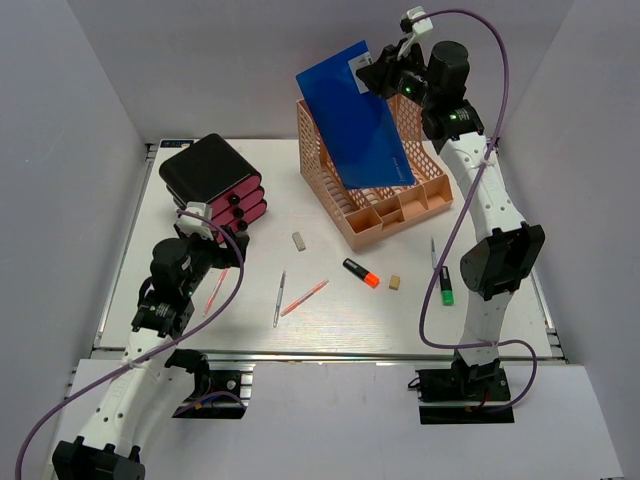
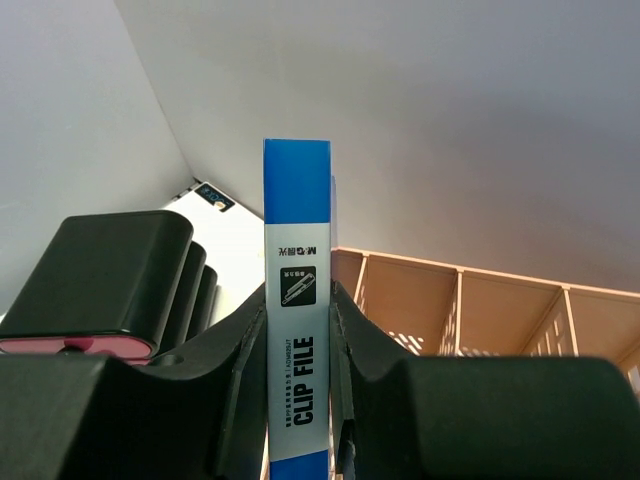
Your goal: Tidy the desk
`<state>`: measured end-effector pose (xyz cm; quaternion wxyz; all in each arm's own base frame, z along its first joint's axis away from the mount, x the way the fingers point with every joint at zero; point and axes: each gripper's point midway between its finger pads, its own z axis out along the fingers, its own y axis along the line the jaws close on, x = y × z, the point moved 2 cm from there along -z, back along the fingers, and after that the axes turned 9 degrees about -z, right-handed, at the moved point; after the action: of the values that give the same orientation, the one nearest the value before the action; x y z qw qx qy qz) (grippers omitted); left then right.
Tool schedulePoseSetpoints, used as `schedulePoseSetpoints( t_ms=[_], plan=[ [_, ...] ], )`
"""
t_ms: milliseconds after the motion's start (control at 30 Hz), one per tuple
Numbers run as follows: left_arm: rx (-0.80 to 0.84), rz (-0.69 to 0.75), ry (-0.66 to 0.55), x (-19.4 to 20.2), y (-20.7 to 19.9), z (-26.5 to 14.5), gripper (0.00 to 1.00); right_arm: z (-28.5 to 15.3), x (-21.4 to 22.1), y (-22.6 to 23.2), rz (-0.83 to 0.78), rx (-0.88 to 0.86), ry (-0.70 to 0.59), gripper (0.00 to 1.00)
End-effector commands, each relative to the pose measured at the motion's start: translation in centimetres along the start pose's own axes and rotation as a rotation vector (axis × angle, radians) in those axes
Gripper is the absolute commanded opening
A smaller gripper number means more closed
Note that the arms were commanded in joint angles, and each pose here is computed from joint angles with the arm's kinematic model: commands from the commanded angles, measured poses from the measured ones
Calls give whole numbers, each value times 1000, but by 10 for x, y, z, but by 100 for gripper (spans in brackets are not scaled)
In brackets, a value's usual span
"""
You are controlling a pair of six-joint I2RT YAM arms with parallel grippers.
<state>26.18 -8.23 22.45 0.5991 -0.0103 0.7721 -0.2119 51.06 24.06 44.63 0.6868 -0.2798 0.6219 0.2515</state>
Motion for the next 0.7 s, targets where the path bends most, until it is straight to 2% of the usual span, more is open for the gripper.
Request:
schedulePoseSetpoints(
  t_ms=[0, 433, 667],
  plan=[
    [43, 14, -7, -3, -6, 1, 87, -18, -75, 10, -108, -16, -212, 0],
    [114, 17, 33, 6, -15, 5, 87, -22, -38, 13, -99, -11, -147, 0],
    [115, 15, 35, 7, -15, 6, 87, -38, -45, 19, -161, -4, -168, 0]
  ],
)
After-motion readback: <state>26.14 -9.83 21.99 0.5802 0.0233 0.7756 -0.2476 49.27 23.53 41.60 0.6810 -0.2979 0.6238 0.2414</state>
